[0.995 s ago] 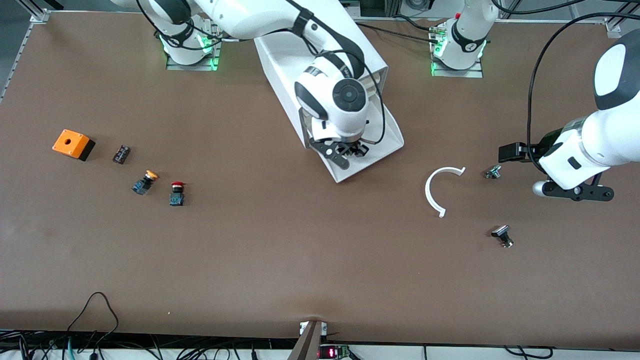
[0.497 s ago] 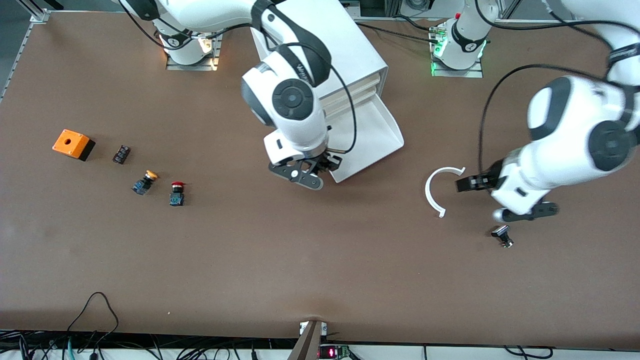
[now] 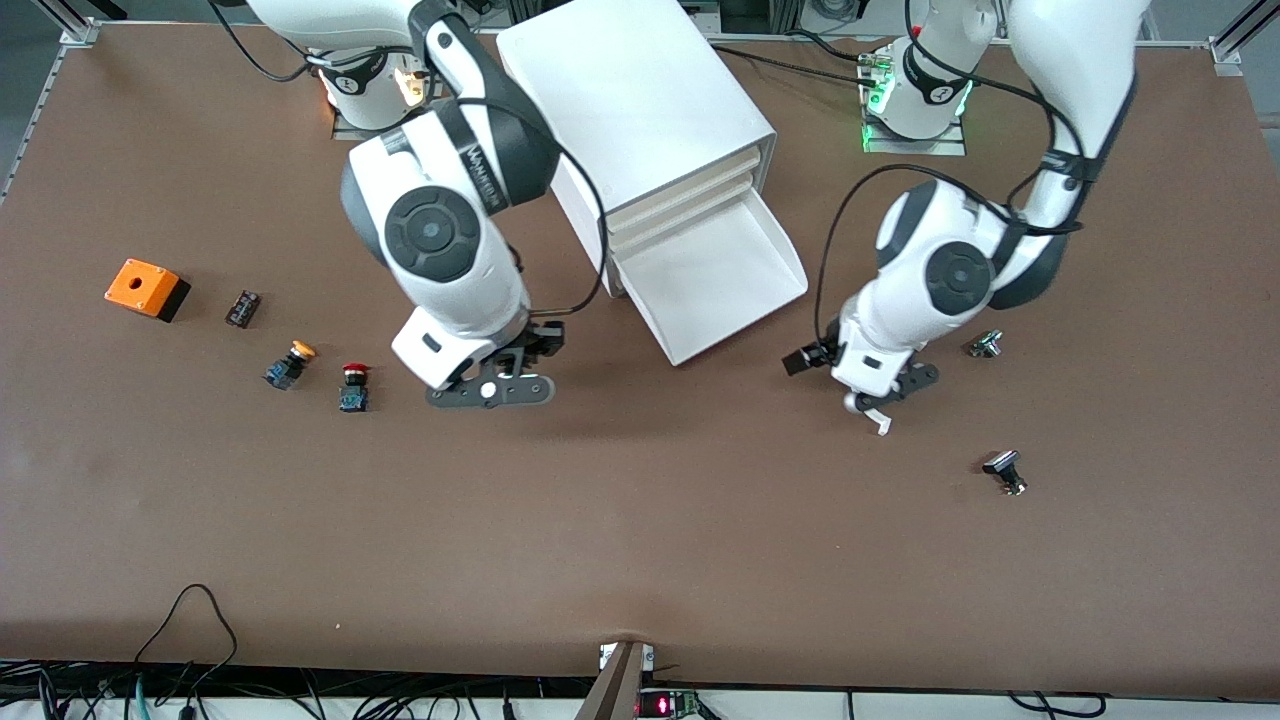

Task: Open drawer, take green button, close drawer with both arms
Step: 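Push the drawer shut with the left gripper while the right gripper carries the button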

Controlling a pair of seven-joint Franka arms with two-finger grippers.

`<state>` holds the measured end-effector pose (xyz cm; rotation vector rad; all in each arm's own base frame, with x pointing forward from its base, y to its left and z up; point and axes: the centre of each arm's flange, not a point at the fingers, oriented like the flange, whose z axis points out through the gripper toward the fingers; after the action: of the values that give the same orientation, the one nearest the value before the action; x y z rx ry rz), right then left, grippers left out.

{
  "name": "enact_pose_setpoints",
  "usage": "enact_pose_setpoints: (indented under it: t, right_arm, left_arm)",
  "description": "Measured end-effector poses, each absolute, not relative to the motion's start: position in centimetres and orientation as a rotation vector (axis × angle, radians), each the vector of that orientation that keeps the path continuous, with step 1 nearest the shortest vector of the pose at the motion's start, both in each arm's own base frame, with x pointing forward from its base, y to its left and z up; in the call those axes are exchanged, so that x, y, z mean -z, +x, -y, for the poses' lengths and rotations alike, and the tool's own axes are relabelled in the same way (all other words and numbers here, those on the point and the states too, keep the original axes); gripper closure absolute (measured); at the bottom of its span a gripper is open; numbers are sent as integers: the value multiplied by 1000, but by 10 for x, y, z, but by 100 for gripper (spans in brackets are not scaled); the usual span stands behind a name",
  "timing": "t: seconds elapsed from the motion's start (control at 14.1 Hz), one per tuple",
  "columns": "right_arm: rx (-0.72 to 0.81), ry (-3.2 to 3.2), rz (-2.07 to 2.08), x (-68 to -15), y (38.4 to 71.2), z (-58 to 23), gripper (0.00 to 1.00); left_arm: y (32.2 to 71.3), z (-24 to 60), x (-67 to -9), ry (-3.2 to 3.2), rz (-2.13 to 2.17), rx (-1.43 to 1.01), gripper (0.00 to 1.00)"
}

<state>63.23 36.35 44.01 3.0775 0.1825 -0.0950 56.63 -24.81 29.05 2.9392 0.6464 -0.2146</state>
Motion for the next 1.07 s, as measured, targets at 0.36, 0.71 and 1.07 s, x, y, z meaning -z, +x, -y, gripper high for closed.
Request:
enact_pose_setpoints:
  t: [0.36,0.71,1.07]
  right_arm:
    - [110,3031,-467,-361,645,-278,58]
    - [180,3095,-477,-276,634,-188,58]
    - [168,3122,-445,-227,619,-131,58]
  left_arm:
    - [540,279,-273,2982,-658,180,5]
    - [521,304,-242,3044,-828,85,4]
    - [501,331,-227,3055,-794,134,4]
